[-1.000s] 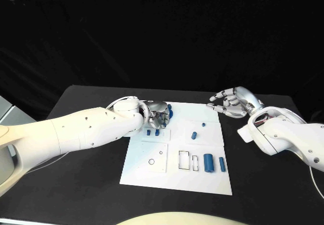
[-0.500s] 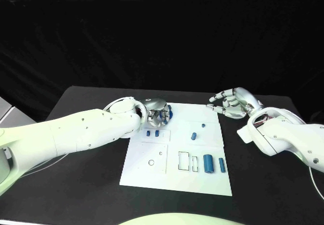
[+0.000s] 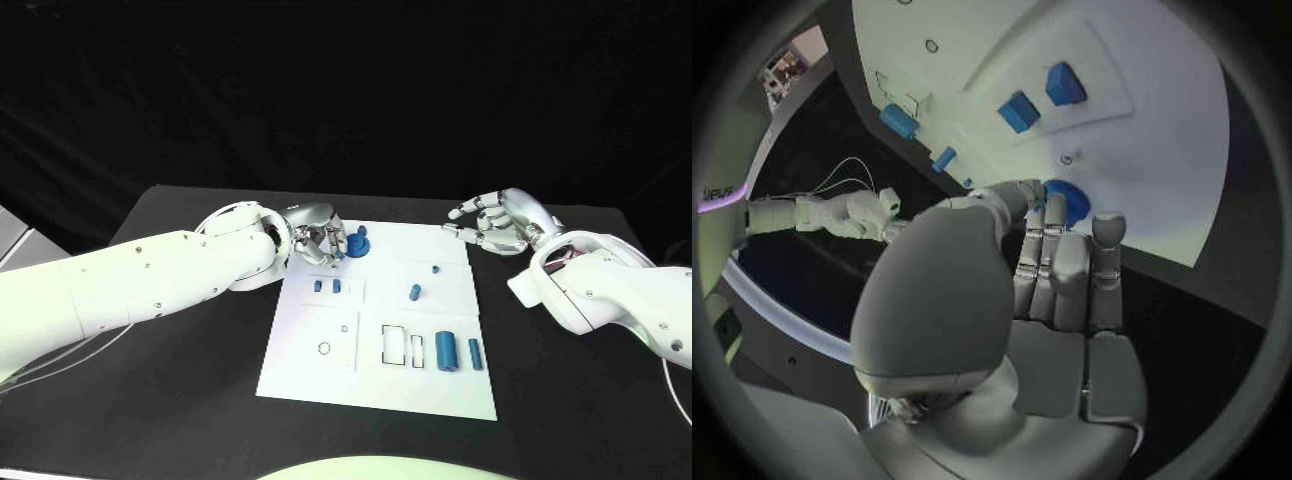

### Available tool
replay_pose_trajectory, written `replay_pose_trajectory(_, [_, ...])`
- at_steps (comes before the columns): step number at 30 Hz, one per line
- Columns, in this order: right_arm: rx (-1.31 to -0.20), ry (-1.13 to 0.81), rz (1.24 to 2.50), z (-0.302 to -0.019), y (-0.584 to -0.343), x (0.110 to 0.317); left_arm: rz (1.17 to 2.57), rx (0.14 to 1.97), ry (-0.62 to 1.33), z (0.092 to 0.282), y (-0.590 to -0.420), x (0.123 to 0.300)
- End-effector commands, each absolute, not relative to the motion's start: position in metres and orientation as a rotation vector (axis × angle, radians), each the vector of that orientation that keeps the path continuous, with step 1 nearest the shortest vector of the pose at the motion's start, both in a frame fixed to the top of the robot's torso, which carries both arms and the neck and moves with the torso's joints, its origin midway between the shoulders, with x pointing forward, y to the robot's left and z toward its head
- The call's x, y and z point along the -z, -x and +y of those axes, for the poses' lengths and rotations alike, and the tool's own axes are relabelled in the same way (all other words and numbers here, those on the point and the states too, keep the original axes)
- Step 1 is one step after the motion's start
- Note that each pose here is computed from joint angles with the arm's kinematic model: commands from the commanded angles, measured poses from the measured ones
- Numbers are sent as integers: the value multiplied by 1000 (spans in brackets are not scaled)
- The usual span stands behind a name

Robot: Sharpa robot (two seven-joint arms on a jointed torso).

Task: Assemble the parts on the task board

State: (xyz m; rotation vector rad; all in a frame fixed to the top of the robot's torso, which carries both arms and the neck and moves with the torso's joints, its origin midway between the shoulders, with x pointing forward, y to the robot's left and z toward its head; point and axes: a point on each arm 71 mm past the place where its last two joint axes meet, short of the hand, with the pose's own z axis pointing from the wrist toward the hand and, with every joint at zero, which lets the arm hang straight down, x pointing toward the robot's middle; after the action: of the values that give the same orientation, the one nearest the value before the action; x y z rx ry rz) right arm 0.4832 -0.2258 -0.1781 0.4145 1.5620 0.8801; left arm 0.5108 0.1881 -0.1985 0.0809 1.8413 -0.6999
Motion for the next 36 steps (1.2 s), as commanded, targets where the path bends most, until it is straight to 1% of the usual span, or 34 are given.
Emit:
replay_pose_trajectory(1, [-886, -395, 1566, -225, -483, 178, 1888, 724, -67, 188, -509, 200])
replay_pose_trajectory(10, [-886, -394, 1567, -224, -483, 178, 1890, 671, -82, 198, -513, 204])
replay_pose_trajectory(24, [-885, -393, 1568, -224, -482, 179, 1917, 632, -107, 199, -515, 213])
replay_pose_trajectory(36, [-885, -393, 1568, -224, -483, 179, 1946, 630, -117, 197, -514, 216])
